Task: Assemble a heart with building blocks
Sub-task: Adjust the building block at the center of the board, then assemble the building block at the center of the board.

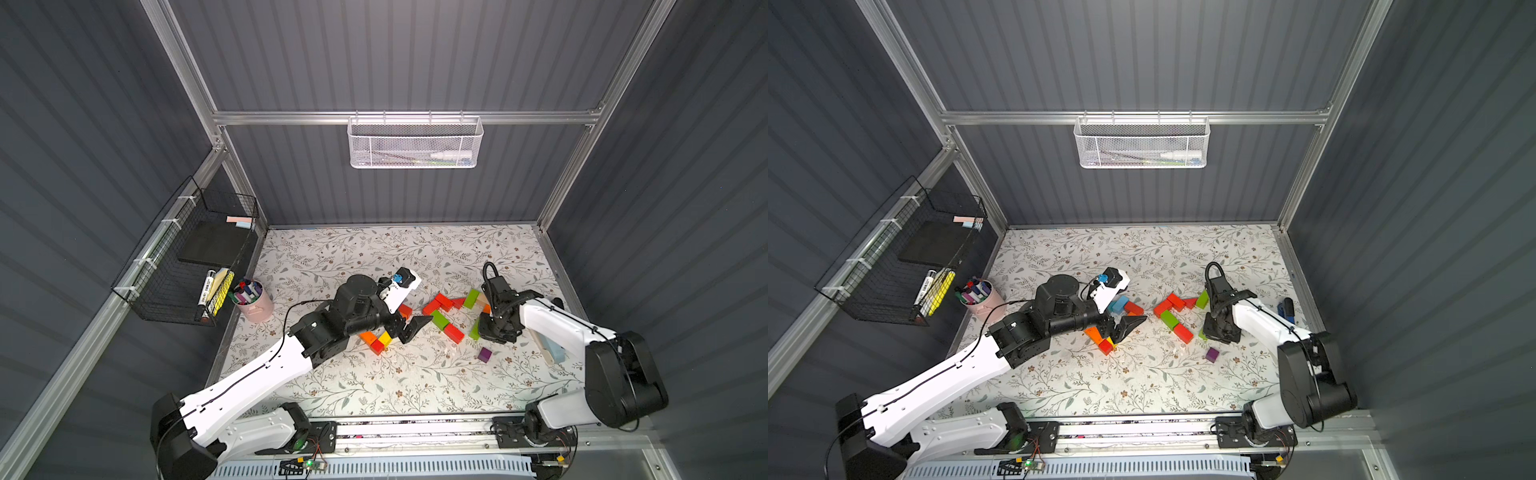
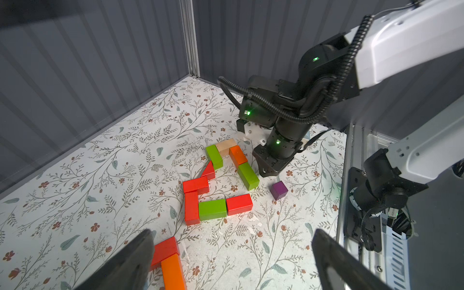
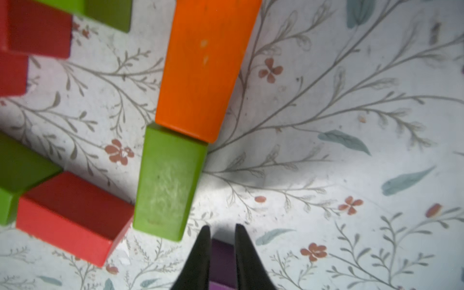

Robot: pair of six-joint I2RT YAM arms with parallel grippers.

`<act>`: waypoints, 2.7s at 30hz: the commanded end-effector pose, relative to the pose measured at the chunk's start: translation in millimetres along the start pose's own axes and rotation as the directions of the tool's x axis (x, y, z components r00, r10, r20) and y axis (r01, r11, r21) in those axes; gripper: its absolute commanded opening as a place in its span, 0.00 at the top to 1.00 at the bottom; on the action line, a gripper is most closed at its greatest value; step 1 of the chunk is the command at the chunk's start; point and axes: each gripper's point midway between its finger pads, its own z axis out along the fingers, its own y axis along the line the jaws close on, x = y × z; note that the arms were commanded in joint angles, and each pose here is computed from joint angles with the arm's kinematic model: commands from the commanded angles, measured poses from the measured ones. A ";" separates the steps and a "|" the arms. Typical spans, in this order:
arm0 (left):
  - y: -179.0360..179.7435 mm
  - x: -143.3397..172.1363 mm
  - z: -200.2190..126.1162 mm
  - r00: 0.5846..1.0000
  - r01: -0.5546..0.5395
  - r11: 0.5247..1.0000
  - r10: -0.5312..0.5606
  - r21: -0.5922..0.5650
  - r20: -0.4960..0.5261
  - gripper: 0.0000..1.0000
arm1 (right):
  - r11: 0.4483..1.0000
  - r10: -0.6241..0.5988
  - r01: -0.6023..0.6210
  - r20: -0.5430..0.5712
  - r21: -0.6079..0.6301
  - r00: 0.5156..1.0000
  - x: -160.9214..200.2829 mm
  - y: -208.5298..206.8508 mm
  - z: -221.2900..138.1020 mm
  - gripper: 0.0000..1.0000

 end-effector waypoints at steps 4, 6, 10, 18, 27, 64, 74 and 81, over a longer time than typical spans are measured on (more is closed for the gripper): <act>-0.1 0.5 -0.1 1.000 0.003 1.000 -0.003 0.003 0.002 0.01 | 0.998 0.059 -0.060 -0.038 -0.020 0.998 29.8 -10.4 -10.6 0.58; -0.4 0.7 -0.2 1.000 0.003 1.000 -0.003 0.005 0.001 0.01 | 0.998 0.064 -0.065 -0.048 -0.022 0.997 35.1 -11.5 -11.3 0.52; -0.4 -0.8 -1.6 1.000 0.002 1.000 -0.002 0.004 0.008 0.01 | 0.996 0.068 -0.072 -0.067 -0.053 0.995 42.5 -6.0 -10.1 0.49; -1.0 -0.4 -2.0 1.000 0.002 1.000 -0.002 0.006 0.007 0.01 | 0.997 0.052 -0.057 -0.086 -0.057 0.995 50.8 3.7 -0.9 0.50; -1.2 -1.9 -3.6 1.000 0.000 1.000 0.000 0.006 0.012 0.01 | 0.997 0.042 -0.047 -0.089 -0.059 0.995 49.9 11.9 6.2 0.60; -1.6 -0.9 -1.6 1.000 -0.003 1.000 0.002 0.011 0.008 0.01 | 0.992 0.035 -0.035 0.001 -0.121 0.999 37.1 35.6 -7.5 0.63; -1.9 -0.9 -1.2 1.000 -0.002 1.000 0.002 0.014 0.009 0.01 | 1.000 -0.030 0.030 0.004 0.000 1.000 39.6 13.4 4.4 0.86; -1.5 -0.6 -1.3 1.000 0.000 1.000 0.000 0.009 0.009 0.01 | 0.995 -0.048 0.046 -0.018 -0.083 0.999 38.3 33.4 12.8 0.88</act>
